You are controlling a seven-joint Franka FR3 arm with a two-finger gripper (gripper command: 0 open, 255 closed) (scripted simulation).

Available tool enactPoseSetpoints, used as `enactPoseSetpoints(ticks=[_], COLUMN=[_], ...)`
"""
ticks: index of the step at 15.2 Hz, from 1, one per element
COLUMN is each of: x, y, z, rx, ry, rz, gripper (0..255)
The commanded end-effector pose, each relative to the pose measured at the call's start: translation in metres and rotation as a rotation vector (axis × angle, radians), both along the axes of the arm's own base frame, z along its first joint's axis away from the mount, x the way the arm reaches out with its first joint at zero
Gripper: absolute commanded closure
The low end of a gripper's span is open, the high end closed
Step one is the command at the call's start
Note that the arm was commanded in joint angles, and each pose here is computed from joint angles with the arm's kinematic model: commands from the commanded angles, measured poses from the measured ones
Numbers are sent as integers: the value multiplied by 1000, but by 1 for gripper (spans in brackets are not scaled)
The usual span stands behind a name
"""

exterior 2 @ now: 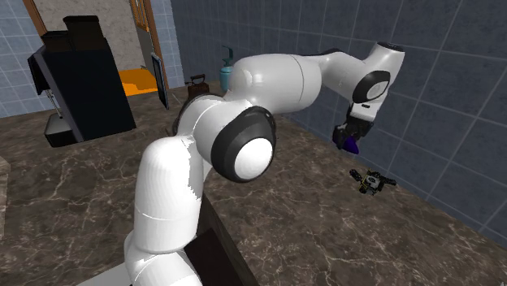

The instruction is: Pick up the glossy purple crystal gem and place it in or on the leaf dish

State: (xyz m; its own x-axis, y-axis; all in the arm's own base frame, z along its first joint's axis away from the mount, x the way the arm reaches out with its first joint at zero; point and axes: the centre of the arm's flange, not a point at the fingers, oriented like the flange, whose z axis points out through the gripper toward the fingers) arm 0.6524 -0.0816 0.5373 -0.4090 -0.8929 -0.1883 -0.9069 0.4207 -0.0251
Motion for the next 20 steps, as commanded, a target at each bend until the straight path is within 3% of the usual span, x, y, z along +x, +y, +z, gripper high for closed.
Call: enactPoseSetpoints(ticks=[1, 20], x=[1, -173], y=[0, 163], z=[10, 9], rx=[0, 0], ry=[0, 0], rz=[0, 0], gripper=[255, 255])
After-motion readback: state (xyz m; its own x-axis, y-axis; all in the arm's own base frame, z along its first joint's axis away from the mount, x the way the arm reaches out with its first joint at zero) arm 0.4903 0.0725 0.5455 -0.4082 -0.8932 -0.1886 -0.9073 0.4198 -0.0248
